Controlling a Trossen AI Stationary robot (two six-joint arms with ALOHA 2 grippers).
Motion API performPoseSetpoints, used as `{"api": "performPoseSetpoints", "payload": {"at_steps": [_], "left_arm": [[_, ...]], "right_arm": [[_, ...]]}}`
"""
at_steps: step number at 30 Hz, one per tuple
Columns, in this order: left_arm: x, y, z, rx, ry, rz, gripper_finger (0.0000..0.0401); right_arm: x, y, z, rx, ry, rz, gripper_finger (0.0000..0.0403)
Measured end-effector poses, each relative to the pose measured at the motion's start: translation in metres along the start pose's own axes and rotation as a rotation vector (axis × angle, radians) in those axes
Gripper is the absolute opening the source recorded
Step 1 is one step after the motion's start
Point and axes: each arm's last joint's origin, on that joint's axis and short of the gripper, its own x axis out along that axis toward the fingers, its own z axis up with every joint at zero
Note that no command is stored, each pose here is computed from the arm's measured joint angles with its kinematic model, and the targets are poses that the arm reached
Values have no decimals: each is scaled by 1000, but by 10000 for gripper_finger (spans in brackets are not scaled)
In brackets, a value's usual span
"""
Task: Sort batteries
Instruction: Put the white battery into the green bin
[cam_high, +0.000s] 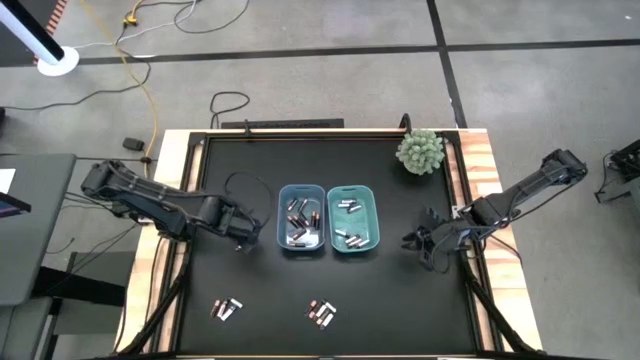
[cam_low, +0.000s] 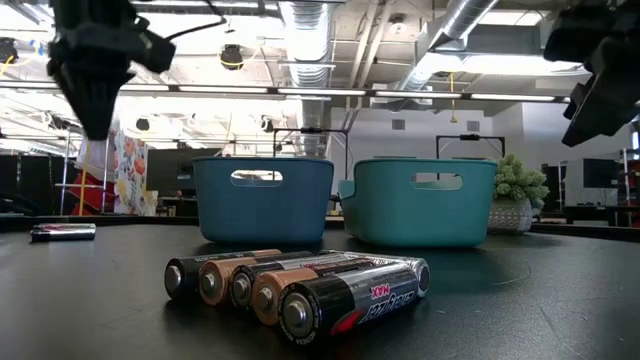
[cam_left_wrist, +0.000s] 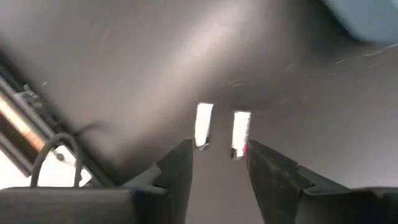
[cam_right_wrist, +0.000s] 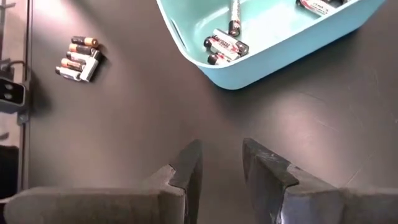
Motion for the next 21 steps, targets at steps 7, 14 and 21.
{"api": "performPoseSetpoints", "payload": {"at_steps": [7, 14, 21], "left_arm": [[29, 8, -11, 6, 55, 67, 169], [74, 22, -19, 18, 138, 66, 166], [95, 29, -13, 86, 147, -8, 165]], "right_arm": [[1, -3, 3, 29, -10, -21, 127], [4, -12, 11, 190, -41, -69, 127], [5, -16, 14, 273, -57, -87, 127]]}}
